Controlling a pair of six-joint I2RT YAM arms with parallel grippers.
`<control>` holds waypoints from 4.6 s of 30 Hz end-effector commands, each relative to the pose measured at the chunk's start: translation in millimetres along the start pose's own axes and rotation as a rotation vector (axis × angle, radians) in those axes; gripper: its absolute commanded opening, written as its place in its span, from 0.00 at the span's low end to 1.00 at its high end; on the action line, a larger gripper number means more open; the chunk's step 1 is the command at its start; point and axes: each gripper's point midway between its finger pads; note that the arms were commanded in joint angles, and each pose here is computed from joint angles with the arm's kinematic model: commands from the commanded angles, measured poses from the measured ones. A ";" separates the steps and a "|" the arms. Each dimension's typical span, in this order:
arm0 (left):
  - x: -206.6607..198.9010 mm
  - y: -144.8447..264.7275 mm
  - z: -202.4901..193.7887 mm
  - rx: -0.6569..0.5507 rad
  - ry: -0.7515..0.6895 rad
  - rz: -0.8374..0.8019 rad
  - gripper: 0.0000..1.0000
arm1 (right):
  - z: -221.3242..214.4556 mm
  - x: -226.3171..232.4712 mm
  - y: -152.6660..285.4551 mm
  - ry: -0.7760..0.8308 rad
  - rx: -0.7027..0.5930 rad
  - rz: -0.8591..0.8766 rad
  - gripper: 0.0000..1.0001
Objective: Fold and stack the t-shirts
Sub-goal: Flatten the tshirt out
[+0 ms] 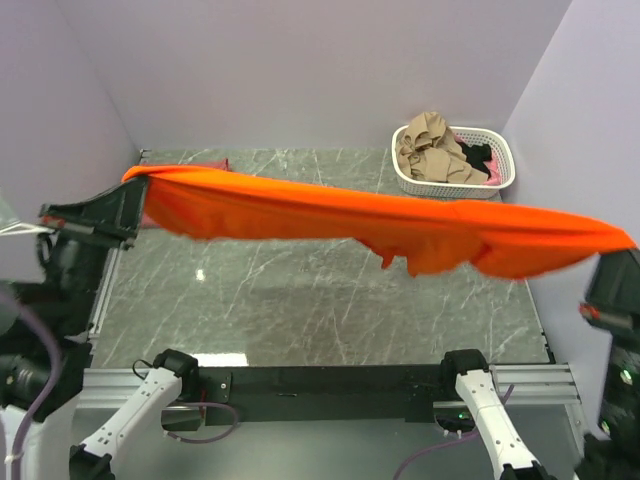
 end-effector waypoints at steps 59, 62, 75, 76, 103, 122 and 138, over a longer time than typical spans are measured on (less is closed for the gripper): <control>352.6 -14.0 -352.5 0.805 -0.136 0.870 0.99 | -545.6 -214.7 75.2 0.102 1.405 -0.626 0.90; 361.7 -9.0 -366.3 0.844 -0.128 0.887 0.99 | -562.0 -223.3 74.7 0.115 1.439 -0.664 0.90; 410.9 -18.8 -398.6 0.914 -0.158 1.030 0.99 | -614.4 -261.6 44.2 0.216 1.554 -0.779 0.81; 412.8 -21.8 -399.8 0.914 -0.155 1.031 0.99 | -616.2 -264.7 39.0 0.225 1.556 -0.775 0.81; 344.8 6.8 -303.8 0.693 -0.043 1.075 0.99 | -542.3 -120.6 75.3 0.246 1.519 -0.342 0.86; 353.6 158.8 -293.3 0.592 0.081 1.338 0.99 | -510.4 -63.0 307.1 0.347 1.876 -0.150 0.86; 352.0 154.5 -282.5 0.546 0.070 1.343 0.99 | -504.3 38.2 358.0 0.147 2.052 0.253 0.84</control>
Point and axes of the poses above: each gripper's point midway between its finger pads, its own y axis back along the fingers, its own x axis along the line the jaws close on, z = x × y, and after that the axes turned 2 degrees about -y, right-handed
